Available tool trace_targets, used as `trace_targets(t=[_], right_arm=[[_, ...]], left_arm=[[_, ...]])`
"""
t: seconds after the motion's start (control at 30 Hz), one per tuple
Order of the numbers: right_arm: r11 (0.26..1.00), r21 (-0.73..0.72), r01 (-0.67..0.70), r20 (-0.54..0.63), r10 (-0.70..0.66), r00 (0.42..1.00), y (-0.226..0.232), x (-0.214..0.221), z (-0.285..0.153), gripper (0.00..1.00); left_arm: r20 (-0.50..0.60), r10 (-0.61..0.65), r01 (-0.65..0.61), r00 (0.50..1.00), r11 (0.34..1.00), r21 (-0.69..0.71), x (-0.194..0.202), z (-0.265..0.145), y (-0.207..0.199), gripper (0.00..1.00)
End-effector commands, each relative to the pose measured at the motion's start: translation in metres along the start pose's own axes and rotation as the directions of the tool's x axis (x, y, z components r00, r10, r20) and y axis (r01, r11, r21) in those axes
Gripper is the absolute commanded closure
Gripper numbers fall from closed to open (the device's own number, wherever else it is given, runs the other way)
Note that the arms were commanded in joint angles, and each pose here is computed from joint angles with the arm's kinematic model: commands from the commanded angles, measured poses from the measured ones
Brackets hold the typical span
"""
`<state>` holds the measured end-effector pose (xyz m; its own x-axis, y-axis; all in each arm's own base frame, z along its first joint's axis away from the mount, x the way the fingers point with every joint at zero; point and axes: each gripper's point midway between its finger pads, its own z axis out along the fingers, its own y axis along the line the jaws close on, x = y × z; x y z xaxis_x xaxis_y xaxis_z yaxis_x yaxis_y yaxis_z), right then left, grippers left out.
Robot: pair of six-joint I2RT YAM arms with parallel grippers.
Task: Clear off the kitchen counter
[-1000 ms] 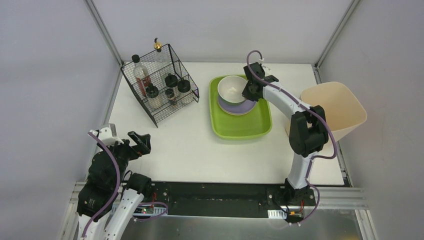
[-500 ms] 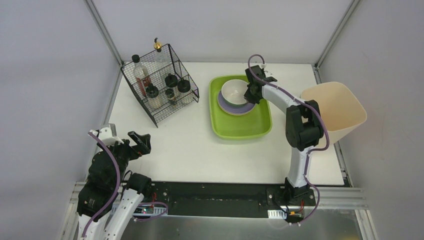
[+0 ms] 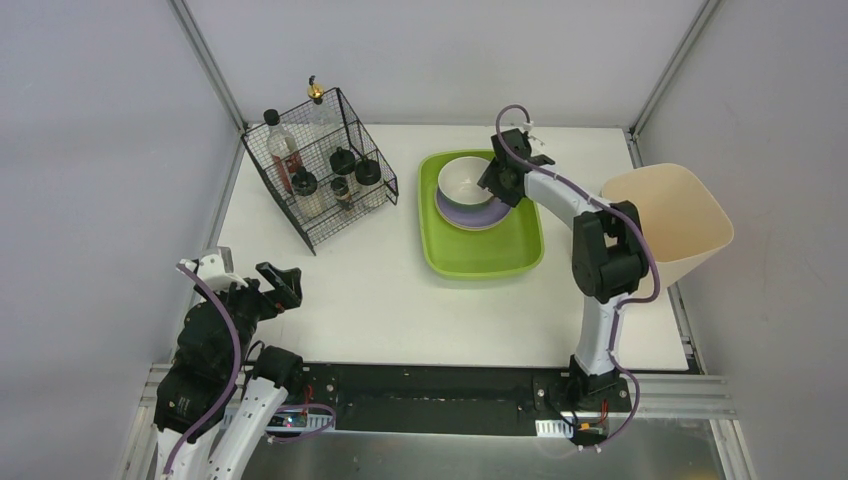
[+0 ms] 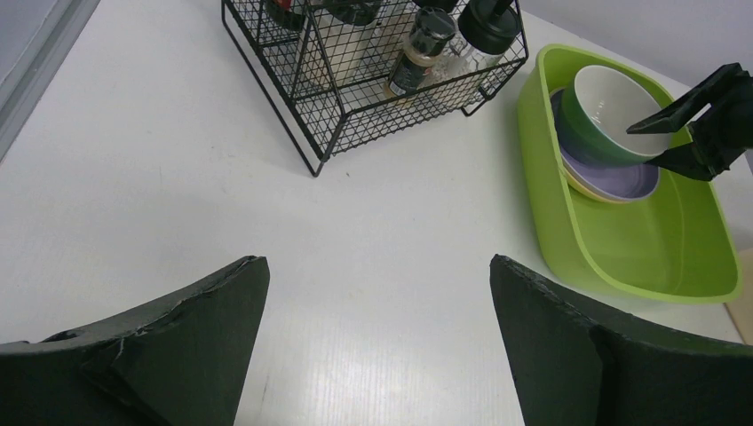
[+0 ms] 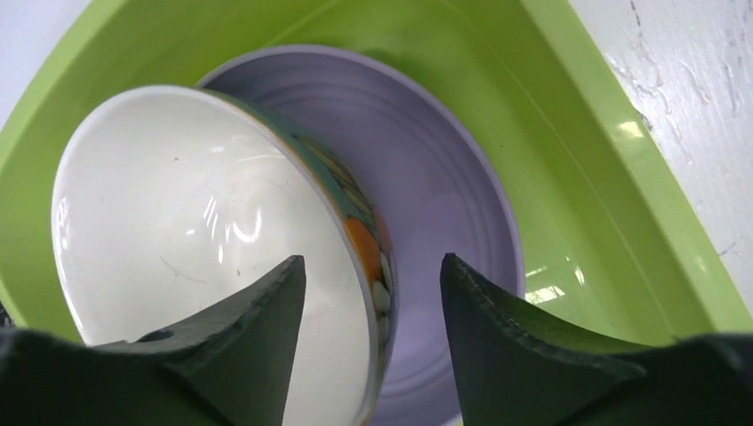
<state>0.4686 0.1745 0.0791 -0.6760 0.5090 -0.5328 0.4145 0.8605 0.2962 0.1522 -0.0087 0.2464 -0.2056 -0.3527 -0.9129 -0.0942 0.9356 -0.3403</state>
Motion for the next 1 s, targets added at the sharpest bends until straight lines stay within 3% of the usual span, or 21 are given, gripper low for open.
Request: trace_targets(t=[0.0,0.23,0.5,0.73,0.83,0.97], right_arm=[[0.993,-0.116,-0.031,0.090,0.041,0.995,0.018,-0.030,-0.046,0.39],[0.979,-0.204,0.003,0.137,0.025,0.990,0.022,-0.028,-0.099,0.34],[0.927,-0.309,0.214,0.269,-0.131,0.954,0.038,0.005,-0.181,0.28],[0.833,-0.348,0.430,0.406,-0.279,0.870,0.040,0.049,-0.244,0.18],[0.788,-0.372,0.491,0.449,-0.310,0.838,0.034,0.065,-0.265,0.02],[0.729,-0.429,0.534,0.479,-0.318,0.818,0.021,0.081,-0.289,0.01]], left_arm=[[-0.004,-0.001,0.002,1.000,1.000,0.010,-0.004,0.001,-0.004,0.00],[-0.007,-0.002,0.003,1.000,1.000,0.015,-0.003,0.001,-0.005,0.00],[-0.031,0.006,-0.005,0.999,0.999,0.039,0.000,0.002,-0.010,0.00],[-0.071,0.016,-0.011,0.997,0.997,0.078,0.005,0.004,-0.019,0.00],[-0.089,0.021,-0.013,0.996,0.996,0.093,0.008,0.006,-0.023,0.01],[-0.111,0.031,-0.018,0.993,0.993,0.113,0.010,0.007,-0.027,0.00]])
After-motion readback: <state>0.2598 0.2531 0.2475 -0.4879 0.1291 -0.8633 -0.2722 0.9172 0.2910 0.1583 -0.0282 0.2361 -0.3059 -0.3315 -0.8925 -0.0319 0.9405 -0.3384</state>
